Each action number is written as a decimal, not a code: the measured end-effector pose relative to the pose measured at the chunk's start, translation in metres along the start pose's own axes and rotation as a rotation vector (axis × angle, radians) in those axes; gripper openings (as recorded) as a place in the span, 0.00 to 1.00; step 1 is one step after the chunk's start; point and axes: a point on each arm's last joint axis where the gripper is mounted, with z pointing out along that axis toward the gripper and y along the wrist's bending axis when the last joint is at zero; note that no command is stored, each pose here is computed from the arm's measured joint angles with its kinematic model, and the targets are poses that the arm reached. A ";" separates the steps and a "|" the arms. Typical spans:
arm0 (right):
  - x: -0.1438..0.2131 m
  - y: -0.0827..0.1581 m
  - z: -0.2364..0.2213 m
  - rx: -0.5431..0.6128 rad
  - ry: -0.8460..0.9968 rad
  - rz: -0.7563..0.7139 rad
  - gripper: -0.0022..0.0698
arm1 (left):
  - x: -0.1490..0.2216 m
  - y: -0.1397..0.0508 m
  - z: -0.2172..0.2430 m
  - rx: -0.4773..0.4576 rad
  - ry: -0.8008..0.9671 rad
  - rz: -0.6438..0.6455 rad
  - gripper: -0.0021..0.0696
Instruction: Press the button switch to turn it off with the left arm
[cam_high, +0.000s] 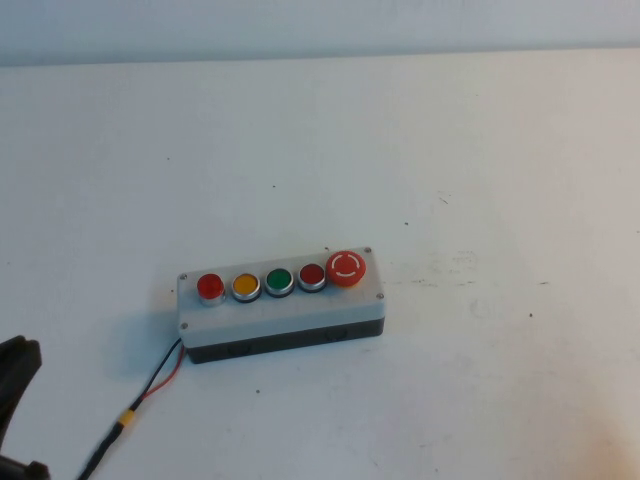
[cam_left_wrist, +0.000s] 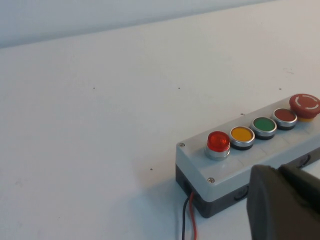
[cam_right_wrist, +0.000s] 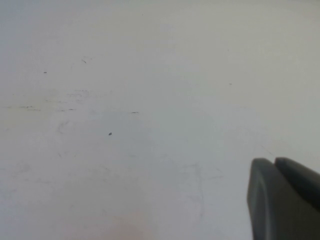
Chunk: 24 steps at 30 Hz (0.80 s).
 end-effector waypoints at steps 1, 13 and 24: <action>0.000 0.000 0.000 0.000 0.000 0.000 0.01 | 0.000 0.000 0.000 0.000 0.005 0.000 0.03; 0.000 0.000 0.000 0.000 0.000 0.000 0.01 | 0.026 -0.002 0.005 -0.015 -0.148 0.044 0.03; 0.000 0.000 0.000 0.000 0.000 0.000 0.01 | 0.078 -0.003 -0.003 -0.136 -0.447 0.052 0.03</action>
